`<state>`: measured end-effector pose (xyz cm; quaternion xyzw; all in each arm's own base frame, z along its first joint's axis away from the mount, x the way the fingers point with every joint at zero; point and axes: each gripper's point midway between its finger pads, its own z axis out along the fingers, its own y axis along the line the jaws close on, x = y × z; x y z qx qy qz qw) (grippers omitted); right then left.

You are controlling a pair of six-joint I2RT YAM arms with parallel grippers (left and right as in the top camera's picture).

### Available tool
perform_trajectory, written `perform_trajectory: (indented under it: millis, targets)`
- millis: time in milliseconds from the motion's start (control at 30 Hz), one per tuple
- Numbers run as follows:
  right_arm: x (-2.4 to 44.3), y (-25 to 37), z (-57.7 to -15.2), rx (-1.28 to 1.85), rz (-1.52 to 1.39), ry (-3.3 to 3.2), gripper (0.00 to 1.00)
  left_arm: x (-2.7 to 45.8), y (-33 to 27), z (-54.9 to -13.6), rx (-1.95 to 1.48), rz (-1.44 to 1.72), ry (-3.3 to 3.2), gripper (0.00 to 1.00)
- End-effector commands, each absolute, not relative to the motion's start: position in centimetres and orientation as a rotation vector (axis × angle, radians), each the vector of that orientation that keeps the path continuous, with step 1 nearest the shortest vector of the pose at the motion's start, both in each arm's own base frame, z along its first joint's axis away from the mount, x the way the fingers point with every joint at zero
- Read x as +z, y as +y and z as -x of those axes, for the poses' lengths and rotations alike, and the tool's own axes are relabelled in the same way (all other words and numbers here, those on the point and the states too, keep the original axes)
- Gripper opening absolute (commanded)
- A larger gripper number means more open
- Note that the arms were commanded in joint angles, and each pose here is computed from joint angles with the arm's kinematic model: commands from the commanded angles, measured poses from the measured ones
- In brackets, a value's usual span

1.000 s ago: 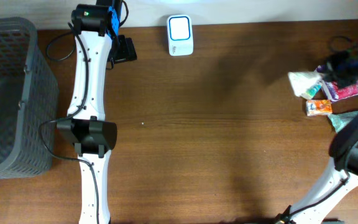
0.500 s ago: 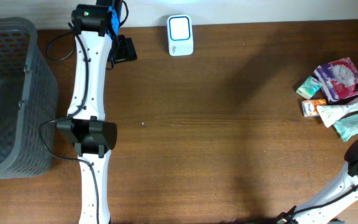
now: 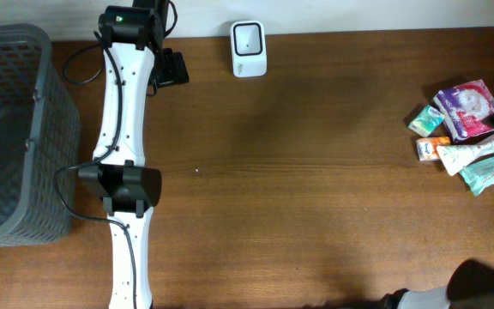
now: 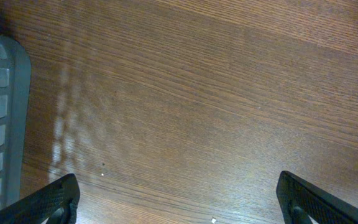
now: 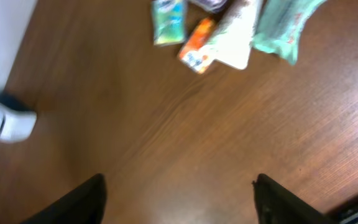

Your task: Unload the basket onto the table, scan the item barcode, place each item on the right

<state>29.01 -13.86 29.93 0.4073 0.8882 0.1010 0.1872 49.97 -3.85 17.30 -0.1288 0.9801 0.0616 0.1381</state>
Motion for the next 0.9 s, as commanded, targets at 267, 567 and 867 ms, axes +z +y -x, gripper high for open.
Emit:
perform_trajectory:
  millis: [267,567,867]
  targets:
    - [32.6,4.3,-20.0,0.334,-0.216,2.691,0.99,17.8,-3.2,-50.0,0.197,0.365,2.821,0.99]
    - [31.6,4.1,-19.9,0.255,-0.179,2.726,0.99,17.8,-3.2,-50.0,0.197,0.365,2.821,0.99]
    - [31.5,4.1,-19.1,0.252,-0.105,2.72,0.99,17.8,-3.2,-50.0,0.197,0.365,2.821,0.99]
